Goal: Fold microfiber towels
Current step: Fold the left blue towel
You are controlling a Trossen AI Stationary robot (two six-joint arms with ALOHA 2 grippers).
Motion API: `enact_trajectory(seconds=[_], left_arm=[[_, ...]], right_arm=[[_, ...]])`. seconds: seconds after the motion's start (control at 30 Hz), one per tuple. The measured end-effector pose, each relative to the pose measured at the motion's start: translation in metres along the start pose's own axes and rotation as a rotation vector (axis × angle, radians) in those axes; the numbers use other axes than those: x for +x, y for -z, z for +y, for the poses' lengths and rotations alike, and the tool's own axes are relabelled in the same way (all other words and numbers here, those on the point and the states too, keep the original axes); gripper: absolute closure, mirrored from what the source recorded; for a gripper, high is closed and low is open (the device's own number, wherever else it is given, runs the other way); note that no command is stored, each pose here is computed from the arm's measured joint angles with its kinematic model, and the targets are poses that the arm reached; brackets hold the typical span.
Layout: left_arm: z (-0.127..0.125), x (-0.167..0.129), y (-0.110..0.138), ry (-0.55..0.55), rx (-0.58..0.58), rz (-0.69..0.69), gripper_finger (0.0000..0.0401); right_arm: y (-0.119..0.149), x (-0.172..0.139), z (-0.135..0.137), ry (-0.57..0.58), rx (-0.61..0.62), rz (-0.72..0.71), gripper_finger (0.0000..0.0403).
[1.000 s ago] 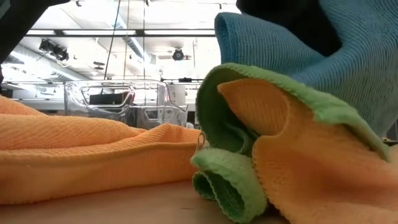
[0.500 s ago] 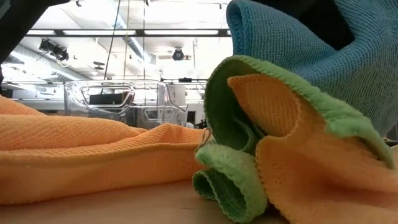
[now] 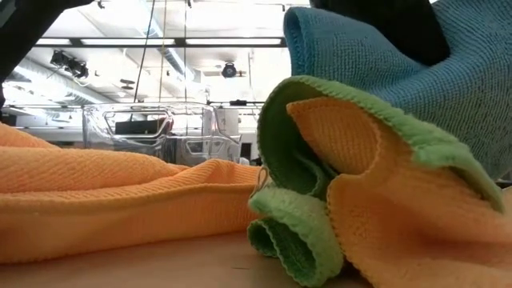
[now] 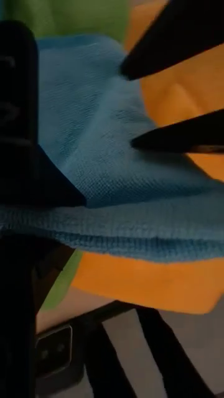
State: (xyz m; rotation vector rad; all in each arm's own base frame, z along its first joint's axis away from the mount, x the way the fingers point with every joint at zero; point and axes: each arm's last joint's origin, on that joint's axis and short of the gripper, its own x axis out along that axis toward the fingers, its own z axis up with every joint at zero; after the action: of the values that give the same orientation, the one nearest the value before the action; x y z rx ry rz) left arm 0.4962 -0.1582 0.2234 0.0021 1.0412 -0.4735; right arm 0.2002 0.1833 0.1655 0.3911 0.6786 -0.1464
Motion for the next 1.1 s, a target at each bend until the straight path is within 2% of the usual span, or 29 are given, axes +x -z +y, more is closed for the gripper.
enact_trajectory(seconds=[0.13, 0.4, 0.57, 0.8, 0.9, 1.1], left_arm=[[0.003, -0.006, 0.000, -0.005, -0.076, 0.009, 0.0340], [0.017, -0.023, -0.003, -0.022, -0.118, -0.016, 0.0340], [0.021, -0.024, -0.003, 0.014, -0.060, -0.020, 0.0339], [0.024, -0.021, -0.003, 0.014, 0.076, -0.025, 0.0350], [0.032, -0.015, 0.000, 0.013, 0.084, -0.011, 0.0349], [0.043, -0.009, 0.002, 0.082, 0.067, -0.007, 0.0357]], right_arm=[[-0.004, -0.010, -0.004, 0.004, 0.035, 0.031, 0.0207], [-0.005, -0.010, -0.009, 0.020, 0.073, 0.077, 0.0207], [-0.009, -0.006, -0.013, 0.039, 0.088, 0.076, 0.0207], [-0.012, -0.002, -0.018, 0.071, 0.021, 0.082, 0.0207], [-0.010, -0.002, -0.021, 0.082, -0.013, 0.122, 0.0207], [-0.006, -0.009, -0.029, 0.143, -0.036, 0.187, 0.0207]])
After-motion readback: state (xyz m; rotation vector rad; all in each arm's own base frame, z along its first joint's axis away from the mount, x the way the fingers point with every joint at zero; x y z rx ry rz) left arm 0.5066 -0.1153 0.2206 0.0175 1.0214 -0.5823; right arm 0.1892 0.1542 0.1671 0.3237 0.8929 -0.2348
